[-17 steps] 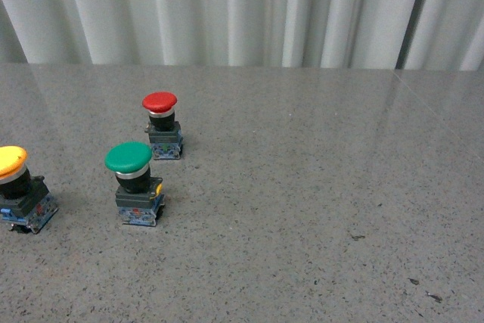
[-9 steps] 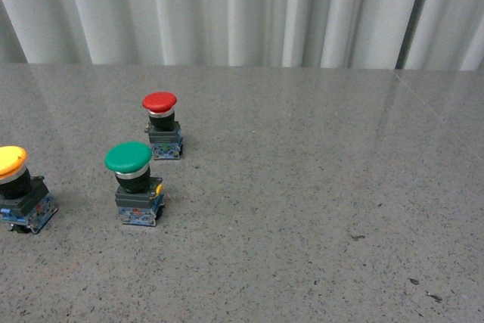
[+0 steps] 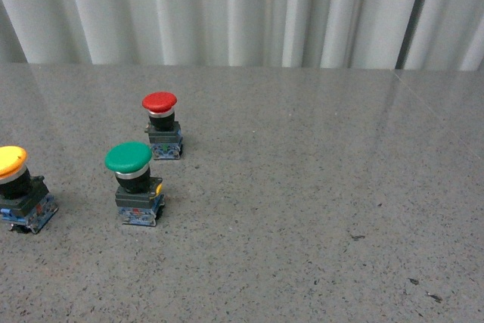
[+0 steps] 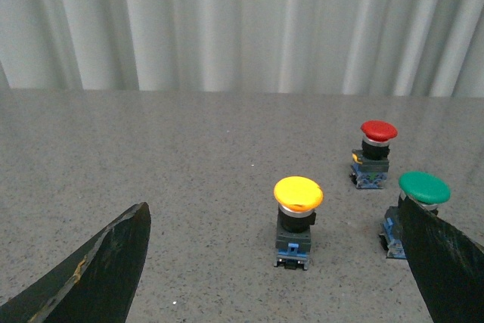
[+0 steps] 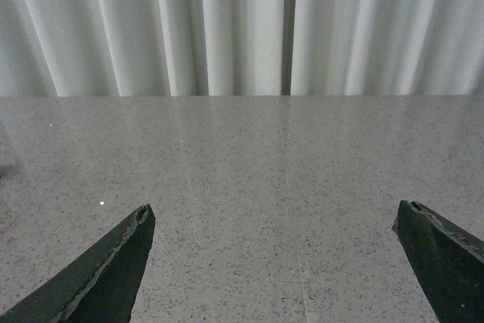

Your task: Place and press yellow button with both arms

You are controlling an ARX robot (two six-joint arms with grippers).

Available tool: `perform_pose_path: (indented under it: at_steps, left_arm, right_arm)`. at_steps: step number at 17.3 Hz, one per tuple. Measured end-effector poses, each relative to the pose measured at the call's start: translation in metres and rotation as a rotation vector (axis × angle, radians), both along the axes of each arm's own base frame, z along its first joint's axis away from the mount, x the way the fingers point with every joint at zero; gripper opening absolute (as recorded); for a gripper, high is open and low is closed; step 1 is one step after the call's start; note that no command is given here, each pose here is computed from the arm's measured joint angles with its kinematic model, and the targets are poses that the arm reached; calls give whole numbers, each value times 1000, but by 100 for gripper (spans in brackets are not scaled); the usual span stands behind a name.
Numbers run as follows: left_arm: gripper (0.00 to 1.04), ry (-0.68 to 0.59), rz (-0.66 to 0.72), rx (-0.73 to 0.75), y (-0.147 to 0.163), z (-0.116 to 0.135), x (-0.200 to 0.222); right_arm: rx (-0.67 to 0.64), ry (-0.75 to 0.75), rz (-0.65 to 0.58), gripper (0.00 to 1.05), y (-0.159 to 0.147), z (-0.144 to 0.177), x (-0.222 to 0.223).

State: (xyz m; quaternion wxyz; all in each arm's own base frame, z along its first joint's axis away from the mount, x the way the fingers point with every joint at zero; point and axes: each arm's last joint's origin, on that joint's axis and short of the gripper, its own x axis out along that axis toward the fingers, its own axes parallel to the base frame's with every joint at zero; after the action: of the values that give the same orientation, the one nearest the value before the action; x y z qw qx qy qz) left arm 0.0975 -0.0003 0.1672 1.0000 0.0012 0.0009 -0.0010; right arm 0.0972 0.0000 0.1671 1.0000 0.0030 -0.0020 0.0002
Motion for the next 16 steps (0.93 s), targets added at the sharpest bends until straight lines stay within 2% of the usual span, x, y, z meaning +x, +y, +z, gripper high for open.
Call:
perform_pose_path:
  at_steps: [2,3,4,6,8,12,16]
  left_arm:
    - [98,246,161,45,-3,1,4]
    - [98,230,262,58,2,10,13]
    - [98,196,295,56,5,20,20]
    - [98,79,264,43,10,59,49]
    - [98,87,193,47,10,75,86]
    - [98,253,46,60,-2,66,152]
    - [98,415,-81,67,-21,31,171]
  right_arm:
    - [0,0,0,98,0,0,0]
    - [0,0,0,98,0,0,0]
    - [0,1,-1,98,0,0,0]
    - [0,0,0,98,0,0,0]
    - [0,1,0,98,0,0,0]
    - [0,1,0,98,0,0,0]
    - [0,0,0,98,0,0,0]
